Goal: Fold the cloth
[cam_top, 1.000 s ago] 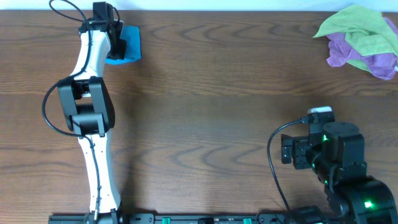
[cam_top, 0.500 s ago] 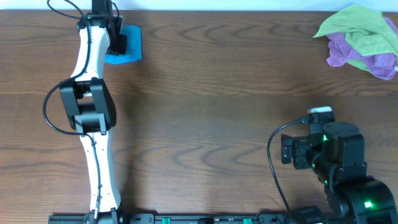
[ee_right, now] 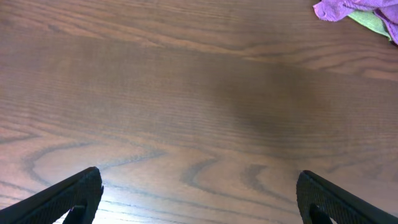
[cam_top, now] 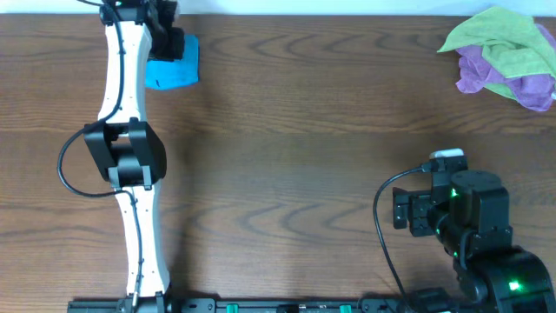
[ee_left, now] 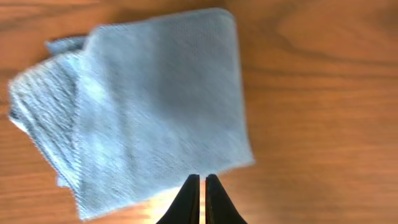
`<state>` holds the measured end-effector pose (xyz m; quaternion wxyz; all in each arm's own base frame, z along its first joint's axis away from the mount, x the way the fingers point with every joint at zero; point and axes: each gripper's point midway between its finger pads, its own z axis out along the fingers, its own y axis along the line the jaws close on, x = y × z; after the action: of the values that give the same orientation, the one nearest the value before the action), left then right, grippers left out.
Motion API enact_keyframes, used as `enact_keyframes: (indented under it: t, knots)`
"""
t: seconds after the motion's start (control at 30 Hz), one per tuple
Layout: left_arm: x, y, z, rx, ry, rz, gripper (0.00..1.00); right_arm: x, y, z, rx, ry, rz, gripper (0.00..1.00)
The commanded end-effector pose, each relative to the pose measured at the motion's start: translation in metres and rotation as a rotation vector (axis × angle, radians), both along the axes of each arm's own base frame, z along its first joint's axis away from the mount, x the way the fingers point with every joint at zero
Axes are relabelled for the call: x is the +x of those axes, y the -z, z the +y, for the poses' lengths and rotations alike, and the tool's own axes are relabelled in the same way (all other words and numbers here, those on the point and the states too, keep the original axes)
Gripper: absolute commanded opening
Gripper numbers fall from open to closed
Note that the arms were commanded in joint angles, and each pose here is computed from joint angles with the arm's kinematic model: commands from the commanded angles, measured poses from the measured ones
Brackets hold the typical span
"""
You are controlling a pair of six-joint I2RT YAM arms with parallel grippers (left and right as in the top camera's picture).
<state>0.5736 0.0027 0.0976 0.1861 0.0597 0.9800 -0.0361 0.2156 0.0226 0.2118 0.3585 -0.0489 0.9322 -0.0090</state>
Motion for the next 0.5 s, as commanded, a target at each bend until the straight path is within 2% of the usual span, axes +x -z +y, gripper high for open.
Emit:
enact_keyframes:
  t: [0.0,0.17,0.47]
  knots:
    - [-0.003,-0.039,-0.010,-0.039,0.001,-0.056,0.06,0.000,0.002,-0.003,0.004,0.023,0.006,0.99]
    - [-0.013,-0.041,-0.022,-0.104,-0.004,-0.019,0.06,0.000,0.002,-0.003,0.004,0.023,0.006,0.99]
    - [-0.041,-0.123,-0.038,-0.059,0.036,-0.117,0.06,0.000,0.002,-0.003,0.004,0.023,0.006,0.99]
